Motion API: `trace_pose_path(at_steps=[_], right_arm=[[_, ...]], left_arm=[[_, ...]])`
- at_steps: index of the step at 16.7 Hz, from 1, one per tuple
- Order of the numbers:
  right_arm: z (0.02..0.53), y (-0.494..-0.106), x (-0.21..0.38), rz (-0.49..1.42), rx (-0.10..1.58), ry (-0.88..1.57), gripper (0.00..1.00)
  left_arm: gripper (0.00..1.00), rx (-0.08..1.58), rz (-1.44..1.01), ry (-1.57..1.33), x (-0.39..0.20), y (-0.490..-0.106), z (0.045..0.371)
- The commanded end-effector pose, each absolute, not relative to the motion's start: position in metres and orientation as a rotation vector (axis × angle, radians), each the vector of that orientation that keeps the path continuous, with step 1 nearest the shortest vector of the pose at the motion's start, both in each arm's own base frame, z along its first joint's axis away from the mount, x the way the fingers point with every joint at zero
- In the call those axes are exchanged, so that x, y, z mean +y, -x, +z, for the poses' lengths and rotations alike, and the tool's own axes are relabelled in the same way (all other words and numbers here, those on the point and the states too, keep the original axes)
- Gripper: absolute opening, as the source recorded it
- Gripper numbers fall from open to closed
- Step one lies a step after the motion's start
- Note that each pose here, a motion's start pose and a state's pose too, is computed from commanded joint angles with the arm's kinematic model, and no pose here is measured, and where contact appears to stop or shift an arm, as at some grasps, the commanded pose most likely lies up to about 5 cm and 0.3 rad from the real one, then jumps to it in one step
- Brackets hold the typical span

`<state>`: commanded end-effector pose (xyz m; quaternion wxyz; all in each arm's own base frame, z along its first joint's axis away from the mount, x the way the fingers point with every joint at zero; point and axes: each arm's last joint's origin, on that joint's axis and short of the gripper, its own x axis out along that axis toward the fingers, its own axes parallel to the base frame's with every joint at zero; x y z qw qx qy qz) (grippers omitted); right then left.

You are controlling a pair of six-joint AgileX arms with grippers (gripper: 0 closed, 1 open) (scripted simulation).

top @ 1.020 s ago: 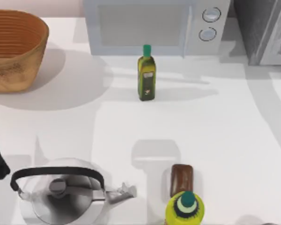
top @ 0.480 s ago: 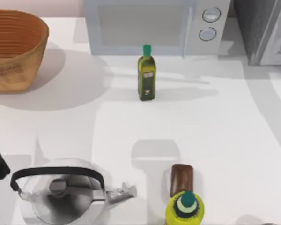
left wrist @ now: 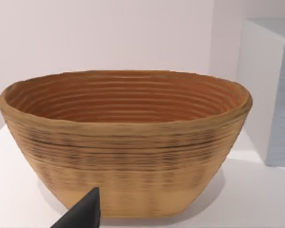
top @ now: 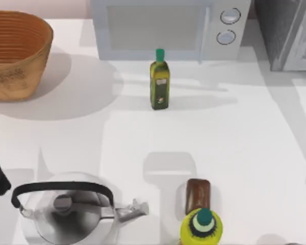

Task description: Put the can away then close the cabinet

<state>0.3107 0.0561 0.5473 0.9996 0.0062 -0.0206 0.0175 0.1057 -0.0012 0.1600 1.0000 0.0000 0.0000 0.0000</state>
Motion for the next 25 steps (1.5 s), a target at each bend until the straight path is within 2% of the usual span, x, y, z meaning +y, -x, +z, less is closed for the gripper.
trace_pose_path(at_steps=[10,18,25], right_arm=[[0.537,-0.394,0.051,0.019,-0.012,-0.005,0.0],[0.53,-0.406,0.045,0.001,0.0,-0.004,0.0],[0.53,-0.406,0.045,0.001,0.0,-0.004,0.53]], left_arm=[[1.0,0.0,0.0,0.0,-0.001,-0.106,0.16],[1.0,0.0,0.0,0.0,-0.001,-0.106,0.16],[1.0,0.0,0.0,0.0,-0.001,-0.106,0.16]])
